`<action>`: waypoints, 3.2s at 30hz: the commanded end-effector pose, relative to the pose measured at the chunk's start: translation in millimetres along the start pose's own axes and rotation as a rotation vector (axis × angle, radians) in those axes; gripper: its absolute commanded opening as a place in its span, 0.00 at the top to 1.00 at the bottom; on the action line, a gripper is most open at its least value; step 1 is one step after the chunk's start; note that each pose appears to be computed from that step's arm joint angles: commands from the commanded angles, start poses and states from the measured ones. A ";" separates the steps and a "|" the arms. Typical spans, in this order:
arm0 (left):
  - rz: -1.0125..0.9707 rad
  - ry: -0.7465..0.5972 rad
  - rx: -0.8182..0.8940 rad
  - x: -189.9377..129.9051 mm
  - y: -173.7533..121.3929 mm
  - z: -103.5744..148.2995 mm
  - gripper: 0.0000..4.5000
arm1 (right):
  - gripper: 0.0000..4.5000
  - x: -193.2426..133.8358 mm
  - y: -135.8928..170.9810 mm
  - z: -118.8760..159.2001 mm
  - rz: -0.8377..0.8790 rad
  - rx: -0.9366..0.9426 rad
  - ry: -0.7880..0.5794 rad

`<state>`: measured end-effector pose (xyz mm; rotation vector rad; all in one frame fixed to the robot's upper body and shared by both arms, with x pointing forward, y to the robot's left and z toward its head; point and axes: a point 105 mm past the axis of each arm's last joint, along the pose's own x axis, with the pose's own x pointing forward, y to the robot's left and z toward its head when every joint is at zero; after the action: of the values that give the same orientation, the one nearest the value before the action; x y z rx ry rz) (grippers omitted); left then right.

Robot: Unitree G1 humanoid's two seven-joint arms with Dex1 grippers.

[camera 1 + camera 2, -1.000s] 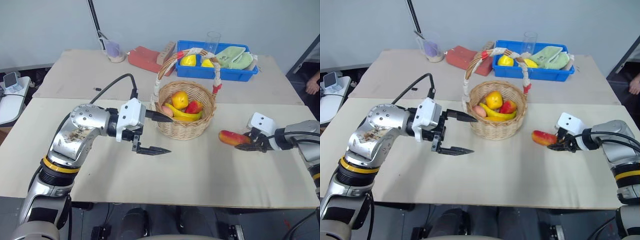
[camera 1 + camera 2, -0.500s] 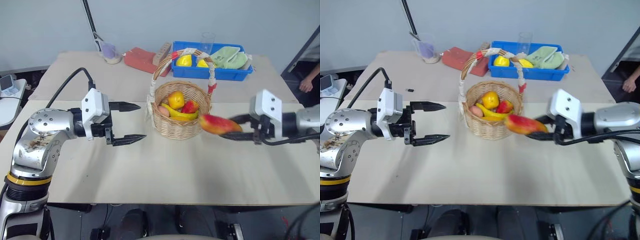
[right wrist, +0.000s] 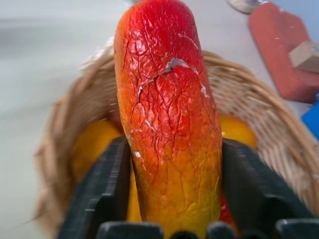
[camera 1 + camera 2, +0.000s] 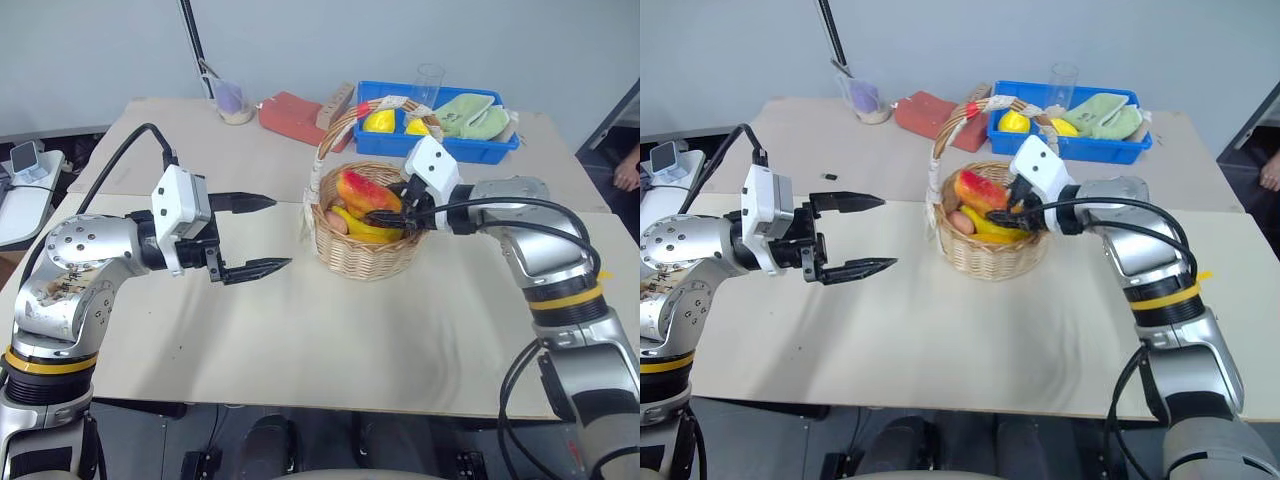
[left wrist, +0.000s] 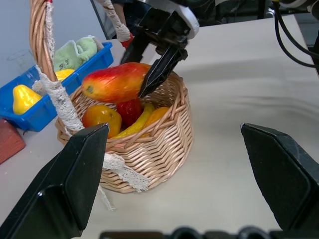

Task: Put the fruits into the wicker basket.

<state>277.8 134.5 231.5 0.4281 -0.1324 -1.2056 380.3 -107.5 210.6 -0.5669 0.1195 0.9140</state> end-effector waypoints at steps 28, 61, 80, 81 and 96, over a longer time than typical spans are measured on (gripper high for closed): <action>-0.063 -0.093 -0.017 19.4 -8.1 18.5 0.00 | 0.01 -64.0 -57.3 -14.2 -0.423 0.168 -0.181; 0.012 -0.139 -0.026 26.7 2.4 23.0 0.00 | 0.98 -129.3 -99.3 -44.5 -0.789 0.234 -0.218; 0.124 -0.027 -0.019 12.8 15.7 -0.3 0.00 | 0.00 -158.9 -79.8 -75.0 -0.731 0.327 -0.073; 0.144 0.003 -0.020 7.8 17.7 -6.2 0.00 | 0.00 -162.7 -73.9 -74.8 -0.699 0.315 -0.054; 0.281 0.472 -0.090 -96.2 19.3 -71.9 0.00 | 0.00 -181.7 12.5 -63.3 -0.095 0.122 0.187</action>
<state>284.3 243.9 170.9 0.5493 0.3039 -0.8167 270.0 -265.4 199.8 -0.4899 0.3499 0.7416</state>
